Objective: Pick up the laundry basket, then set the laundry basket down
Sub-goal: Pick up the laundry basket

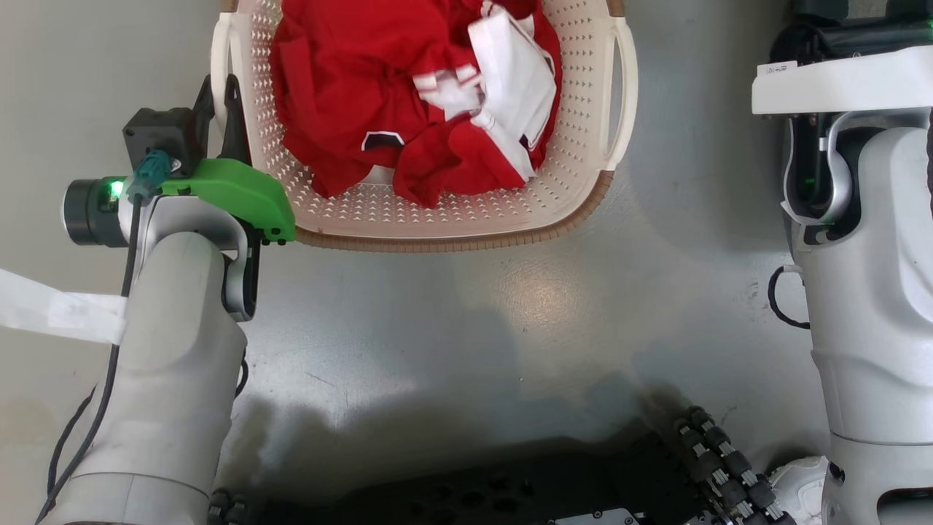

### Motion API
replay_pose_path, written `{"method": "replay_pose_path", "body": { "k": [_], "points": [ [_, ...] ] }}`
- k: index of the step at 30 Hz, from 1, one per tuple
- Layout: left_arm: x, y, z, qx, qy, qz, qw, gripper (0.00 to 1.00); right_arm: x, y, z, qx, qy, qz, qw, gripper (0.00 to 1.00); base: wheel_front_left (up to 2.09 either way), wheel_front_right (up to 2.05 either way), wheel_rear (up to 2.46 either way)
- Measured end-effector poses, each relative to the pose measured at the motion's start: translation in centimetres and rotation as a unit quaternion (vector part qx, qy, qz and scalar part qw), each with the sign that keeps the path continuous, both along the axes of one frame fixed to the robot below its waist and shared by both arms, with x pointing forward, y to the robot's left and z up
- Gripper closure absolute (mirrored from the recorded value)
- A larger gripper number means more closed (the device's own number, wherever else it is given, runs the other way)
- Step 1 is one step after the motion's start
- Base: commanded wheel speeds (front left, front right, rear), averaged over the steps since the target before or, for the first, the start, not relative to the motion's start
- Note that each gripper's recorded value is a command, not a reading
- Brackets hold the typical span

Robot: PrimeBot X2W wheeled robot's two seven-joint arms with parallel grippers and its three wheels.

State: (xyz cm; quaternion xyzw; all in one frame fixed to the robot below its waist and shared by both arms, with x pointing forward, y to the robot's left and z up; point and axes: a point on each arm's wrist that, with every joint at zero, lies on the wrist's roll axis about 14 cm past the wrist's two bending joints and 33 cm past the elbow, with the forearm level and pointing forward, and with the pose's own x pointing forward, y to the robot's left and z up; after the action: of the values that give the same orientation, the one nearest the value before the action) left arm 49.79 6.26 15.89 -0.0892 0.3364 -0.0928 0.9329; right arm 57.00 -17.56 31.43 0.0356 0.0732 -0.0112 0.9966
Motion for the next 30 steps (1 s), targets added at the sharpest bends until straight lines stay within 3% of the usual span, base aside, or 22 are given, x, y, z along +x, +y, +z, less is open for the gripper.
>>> {"method": "replay_pose_path", "body": {
  "k": [30],
  "points": [
    [-1.1,-1.0,0.2,-0.027,0.023,0.015,0.999,1.00,0.1,0.6,1.1,0.010,-0.009,0.008,1.000,0.00,0.00,0.00,0.00]
  ]
}}
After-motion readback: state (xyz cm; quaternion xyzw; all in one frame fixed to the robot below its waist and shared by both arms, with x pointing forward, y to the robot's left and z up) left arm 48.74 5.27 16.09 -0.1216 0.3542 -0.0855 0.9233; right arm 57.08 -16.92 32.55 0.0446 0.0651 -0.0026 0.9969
